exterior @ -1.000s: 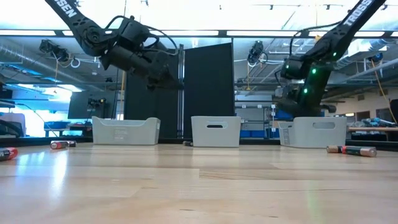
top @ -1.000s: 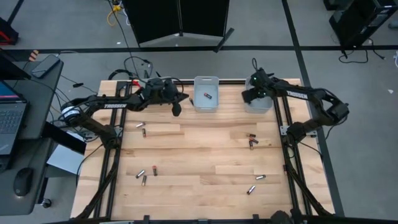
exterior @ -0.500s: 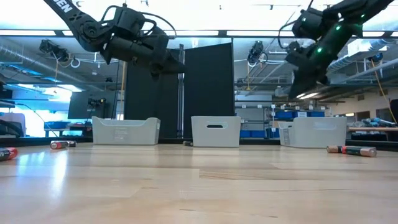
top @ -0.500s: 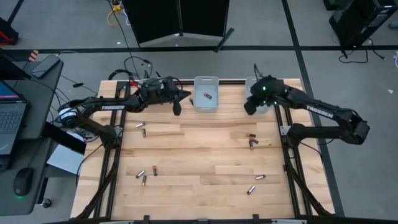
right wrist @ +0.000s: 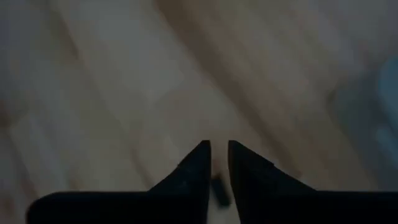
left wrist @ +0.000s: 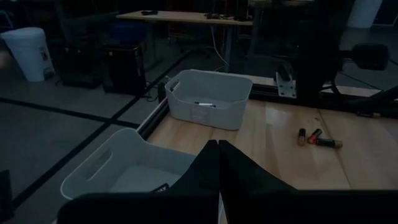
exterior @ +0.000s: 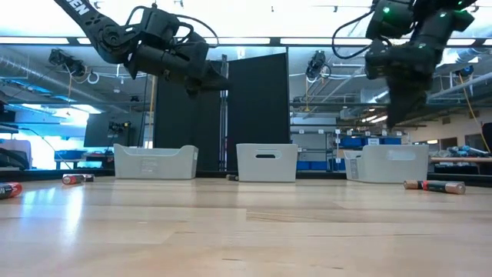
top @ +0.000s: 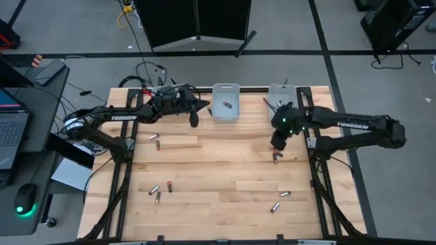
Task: Sort batteries
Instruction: Put the top right black orange battery into the middle bin
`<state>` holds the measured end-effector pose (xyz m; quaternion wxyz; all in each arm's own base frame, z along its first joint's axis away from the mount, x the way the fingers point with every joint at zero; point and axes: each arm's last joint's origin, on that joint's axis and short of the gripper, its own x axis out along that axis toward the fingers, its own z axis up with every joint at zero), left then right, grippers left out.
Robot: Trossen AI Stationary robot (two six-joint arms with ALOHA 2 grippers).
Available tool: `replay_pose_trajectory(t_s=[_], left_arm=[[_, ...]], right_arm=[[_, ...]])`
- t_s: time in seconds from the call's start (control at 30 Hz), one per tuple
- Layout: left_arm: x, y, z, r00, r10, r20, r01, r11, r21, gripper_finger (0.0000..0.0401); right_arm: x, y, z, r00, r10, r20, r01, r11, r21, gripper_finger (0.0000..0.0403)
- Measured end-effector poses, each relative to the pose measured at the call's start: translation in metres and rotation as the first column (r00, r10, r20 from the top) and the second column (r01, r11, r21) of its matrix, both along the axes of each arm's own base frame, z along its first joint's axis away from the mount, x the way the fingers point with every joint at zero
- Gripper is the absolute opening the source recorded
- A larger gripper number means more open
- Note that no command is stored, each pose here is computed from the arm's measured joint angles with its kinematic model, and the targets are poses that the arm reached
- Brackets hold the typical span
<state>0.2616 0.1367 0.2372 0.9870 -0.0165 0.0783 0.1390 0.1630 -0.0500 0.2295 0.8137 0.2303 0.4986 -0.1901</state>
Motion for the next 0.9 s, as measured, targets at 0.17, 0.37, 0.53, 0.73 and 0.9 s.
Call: replay_pose_trajectory(t_s=[0.17, 0.37, 0.53, 0.73, 0.9], left_arm=[[0.000, 0.000, 0.000, 1.000, -0.002, -0.004, 0.002, 1.000, 0.012, 0.0005], [0.000, 0.000, 0.000, 1.000, -0.002, -0.007, 0.002, 1.000, 0.014, 0.0005], [0.000, 0.000, -0.001, 1.000, -0.003, -0.009, 0.003, 1.000, 0.013, 0.0005], [0.000, 0.000, -0.001, 1.000, -0.004, -0.011, 0.004, 1.000, 0.021, 0.0005], [0.000, 0.000, -0.001, 1.000, -0.004, -0.013, 0.004, 1.000, 0.021, 0.0005]], right_arm=[[-0.003, 0.024, -0.004, 0.996, 0.033, -0.087, -0.027, 0.997, 0.070, 0.0102], [-0.013, 0.044, -0.008, 0.977, 0.022, -0.213, -0.001, 0.995, 0.095, 0.0130], [-0.014, 0.048, -0.024, 0.975, 0.022, -0.220, -0.002, 0.996, 0.090, 0.0139], [-0.022, 0.049, -0.057, 0.969, 0.004, -0.245, 0.021, 0.995, 0.100, 0.0140], [-0.022, 0.049, -0.066, 0.977, 0.003, -0.214, 0.021, 0.994, 0.110, 0.0140]])
